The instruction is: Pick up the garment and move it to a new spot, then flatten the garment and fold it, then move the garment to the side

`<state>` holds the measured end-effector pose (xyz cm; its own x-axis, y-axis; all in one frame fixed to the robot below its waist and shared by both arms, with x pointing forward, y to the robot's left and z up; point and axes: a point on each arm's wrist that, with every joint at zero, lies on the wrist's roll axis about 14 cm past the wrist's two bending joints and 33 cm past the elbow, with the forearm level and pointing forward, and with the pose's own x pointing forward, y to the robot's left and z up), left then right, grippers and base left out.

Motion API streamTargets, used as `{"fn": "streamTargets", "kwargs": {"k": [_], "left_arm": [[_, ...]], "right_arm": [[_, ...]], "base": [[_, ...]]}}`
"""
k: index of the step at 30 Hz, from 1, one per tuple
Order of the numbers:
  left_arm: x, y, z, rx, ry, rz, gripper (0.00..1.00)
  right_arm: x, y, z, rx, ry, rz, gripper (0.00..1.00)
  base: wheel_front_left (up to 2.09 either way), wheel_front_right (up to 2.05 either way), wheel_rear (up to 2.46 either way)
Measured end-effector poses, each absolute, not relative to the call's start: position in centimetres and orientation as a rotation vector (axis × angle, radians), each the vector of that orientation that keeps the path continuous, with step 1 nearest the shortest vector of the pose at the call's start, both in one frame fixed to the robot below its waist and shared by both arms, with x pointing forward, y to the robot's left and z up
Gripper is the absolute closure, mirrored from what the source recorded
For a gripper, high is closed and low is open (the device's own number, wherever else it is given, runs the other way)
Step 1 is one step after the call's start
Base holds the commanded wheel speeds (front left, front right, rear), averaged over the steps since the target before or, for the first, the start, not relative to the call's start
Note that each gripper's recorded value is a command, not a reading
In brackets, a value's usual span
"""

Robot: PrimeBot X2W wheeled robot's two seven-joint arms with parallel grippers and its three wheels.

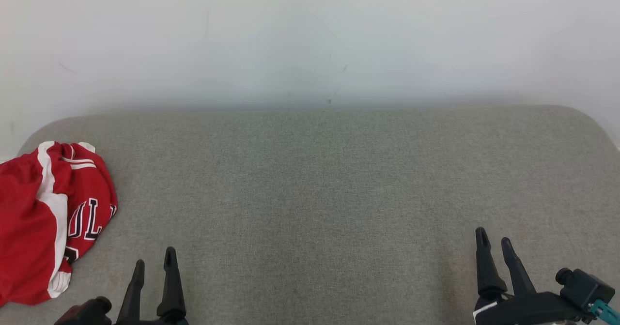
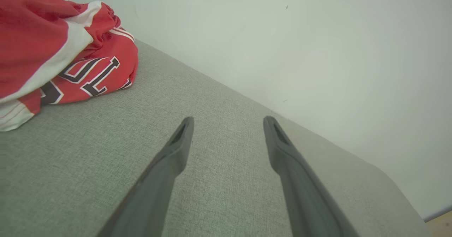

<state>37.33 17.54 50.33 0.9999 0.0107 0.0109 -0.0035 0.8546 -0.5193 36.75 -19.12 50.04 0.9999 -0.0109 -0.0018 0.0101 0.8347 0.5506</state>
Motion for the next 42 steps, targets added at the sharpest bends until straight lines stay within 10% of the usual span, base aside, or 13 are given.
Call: {"fn": "streamTargets", "kwargs": {"k": [42], "left_arm": [[35.6, 18.2, 52.4, -0.134, -0.12, -0.012, 0.0]], "right_arm": [[34.5, -18.8, 51.0, 0.181, -0.078, 0.028, 0.0]], "base": [[0.0, 0.0, 0.0]]}}
